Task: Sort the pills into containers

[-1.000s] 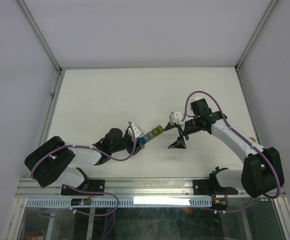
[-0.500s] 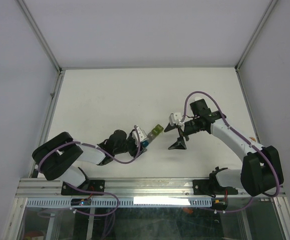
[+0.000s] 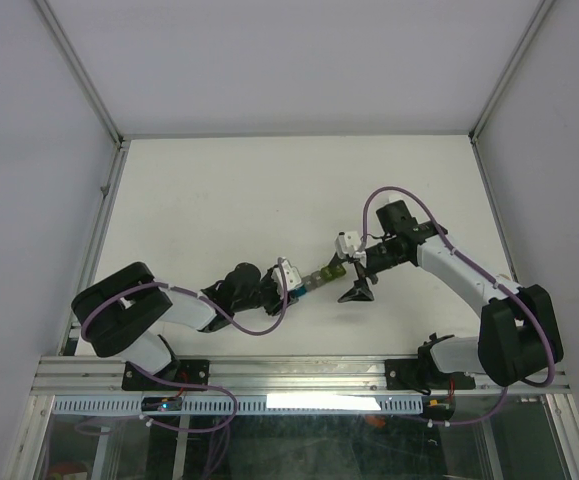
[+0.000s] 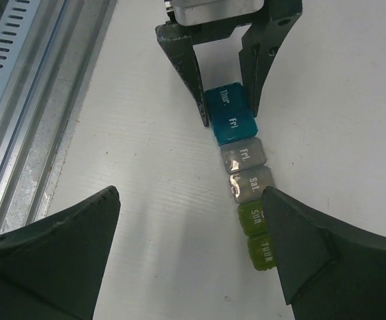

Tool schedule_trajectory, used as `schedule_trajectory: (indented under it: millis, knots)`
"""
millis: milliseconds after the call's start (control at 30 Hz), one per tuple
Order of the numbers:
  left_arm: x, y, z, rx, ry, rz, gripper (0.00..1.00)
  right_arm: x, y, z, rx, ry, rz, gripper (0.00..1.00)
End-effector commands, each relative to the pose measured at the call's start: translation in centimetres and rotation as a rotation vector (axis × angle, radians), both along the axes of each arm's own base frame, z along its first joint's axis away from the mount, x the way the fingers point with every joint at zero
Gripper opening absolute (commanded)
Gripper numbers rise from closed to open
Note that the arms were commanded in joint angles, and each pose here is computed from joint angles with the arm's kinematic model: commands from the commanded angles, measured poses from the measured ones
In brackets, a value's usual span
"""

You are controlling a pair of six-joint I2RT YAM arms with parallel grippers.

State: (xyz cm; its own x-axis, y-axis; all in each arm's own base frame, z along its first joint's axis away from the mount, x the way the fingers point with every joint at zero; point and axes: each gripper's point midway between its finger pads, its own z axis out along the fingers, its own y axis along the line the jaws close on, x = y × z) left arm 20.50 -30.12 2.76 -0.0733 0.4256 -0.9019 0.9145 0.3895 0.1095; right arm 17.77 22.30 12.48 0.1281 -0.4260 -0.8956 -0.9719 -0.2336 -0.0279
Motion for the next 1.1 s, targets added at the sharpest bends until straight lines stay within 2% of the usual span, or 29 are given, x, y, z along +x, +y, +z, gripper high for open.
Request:
schedule_trajectory:
  millis: [0, 333, 667, 833, 1067]
  knots:
    - [-1.0, -1.9, 1.3, -0.036, -0.070, -0.145, 0.39, -0.4, -0.2, 0.3, 0.014, -0.115, 0.079, 0.91]
    - [-2.7, -2.9, 1.1, -0.055, -0.061, -0.284, 0.39, 1.3, -1.1, -2.6, -0.089, -0.209, 0.037, 0.91]
    - [-1.7, -2.9, 0.9, -0.060, -0.046, -0.209, 0.52, 1.4, 0.0, -3.6, -0.079, -0.191, 0.023, 0.90]
    - [-1.6, -2.3, 2.2, -0.113, -0.074, -0.165, 0.65, 1.4, 0.8, -4.0, -0.079, -0.207, 0.019, 0.90]
    - [-1.9, -2.0, 2.6, -0.149, -0.064, -0.147, 0.65, 1.4, 1.5, -4.7, -0.075, -0.211, 0.007, 0.89]
